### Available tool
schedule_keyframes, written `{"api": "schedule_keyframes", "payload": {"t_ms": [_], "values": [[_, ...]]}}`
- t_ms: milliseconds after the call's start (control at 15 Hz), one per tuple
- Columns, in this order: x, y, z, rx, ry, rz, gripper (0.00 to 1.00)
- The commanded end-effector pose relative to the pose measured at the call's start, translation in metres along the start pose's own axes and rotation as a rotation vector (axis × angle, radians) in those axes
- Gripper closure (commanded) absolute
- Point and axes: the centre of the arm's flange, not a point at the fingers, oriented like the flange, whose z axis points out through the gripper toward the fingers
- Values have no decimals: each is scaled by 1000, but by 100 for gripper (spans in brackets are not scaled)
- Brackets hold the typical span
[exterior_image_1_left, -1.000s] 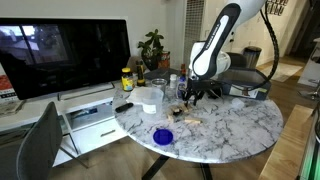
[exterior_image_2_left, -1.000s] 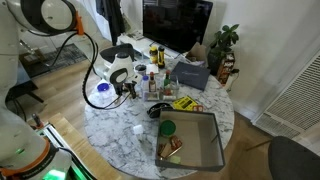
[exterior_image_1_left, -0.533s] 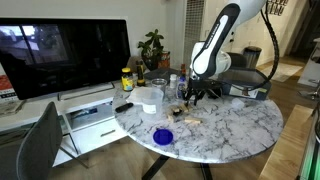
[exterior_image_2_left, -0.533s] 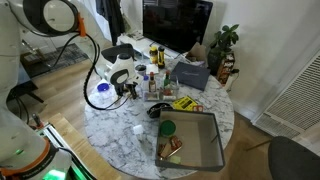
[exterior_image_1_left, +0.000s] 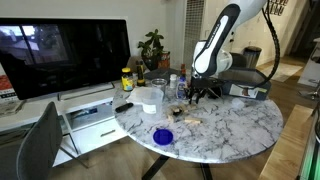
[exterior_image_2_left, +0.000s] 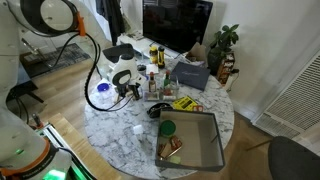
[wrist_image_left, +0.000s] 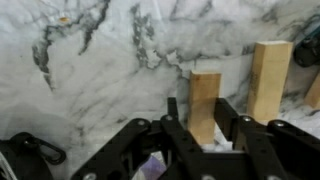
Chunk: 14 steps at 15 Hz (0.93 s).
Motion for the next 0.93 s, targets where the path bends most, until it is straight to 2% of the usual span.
{"api": "schedule_keyframes", "payload": {"t_ms": [0,267,533,667,867], "values": [[-5,1,0,-9,-18,-13,50],[-10,-7,-1,8,-29,-33,45],[-11,-8,4,-3,-37,-31,46],[-9,-7,6,-20,-37,-28,54],[-7,-3,11,-41,-55,-28,59]]}}
